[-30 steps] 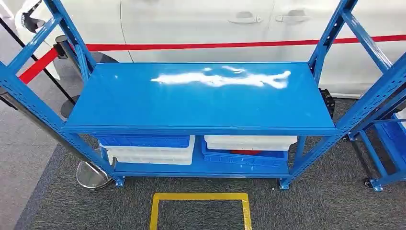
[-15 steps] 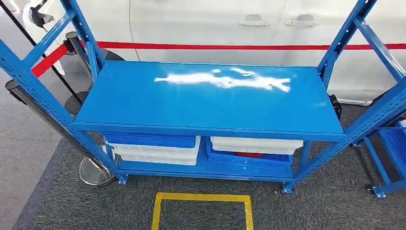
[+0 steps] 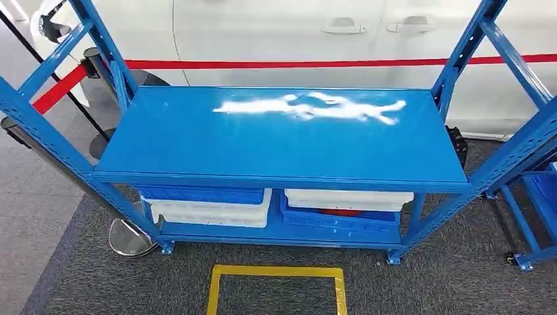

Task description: Take the parts from the cabinet and place them on the table.

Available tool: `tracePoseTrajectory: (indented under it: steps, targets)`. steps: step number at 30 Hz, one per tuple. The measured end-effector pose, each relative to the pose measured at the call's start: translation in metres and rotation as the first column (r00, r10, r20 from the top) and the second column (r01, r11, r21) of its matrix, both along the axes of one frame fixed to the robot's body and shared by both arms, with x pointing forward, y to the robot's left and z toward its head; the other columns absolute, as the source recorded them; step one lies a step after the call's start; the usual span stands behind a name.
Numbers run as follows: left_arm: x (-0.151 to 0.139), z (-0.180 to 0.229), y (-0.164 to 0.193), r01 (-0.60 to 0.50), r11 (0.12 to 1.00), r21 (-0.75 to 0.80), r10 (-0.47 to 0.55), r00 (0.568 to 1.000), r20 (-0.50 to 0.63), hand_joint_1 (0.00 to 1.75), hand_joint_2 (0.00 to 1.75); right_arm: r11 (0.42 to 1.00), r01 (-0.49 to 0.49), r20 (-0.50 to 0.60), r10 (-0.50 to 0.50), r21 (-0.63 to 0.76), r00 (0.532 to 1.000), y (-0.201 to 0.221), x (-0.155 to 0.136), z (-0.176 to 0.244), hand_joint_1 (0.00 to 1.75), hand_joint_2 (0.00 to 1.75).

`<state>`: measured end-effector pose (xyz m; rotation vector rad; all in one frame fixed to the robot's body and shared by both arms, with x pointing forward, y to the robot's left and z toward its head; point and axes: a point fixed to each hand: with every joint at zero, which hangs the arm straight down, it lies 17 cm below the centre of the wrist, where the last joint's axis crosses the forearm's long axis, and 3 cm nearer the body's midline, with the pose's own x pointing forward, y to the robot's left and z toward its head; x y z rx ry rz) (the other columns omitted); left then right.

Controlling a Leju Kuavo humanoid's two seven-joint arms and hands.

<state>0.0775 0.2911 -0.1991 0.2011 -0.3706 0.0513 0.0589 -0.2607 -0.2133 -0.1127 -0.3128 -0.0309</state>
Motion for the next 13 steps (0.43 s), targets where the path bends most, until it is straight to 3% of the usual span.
tracePoseTrajectory:
  steps: [8,13]
  targets:
    - [-0.011,-0.012,0.003,0.136,0.99,0.044,-0.131,0.987,-0.093,0.0,1.75,0.996,-0.082,-0.107,0.08,-0.022,0.991,0.001,-0.014,-0.002,0.0,1.75]
    - [-0.014,-0.017,0.001,0.133,0.991,0.031,-0.129,0.986,-0.102,0.0,1.75,0.997,-0.068,-0.138,0.061,-0.043,0.988,-0.003,-0.021,-0.001,0.0,1.75]
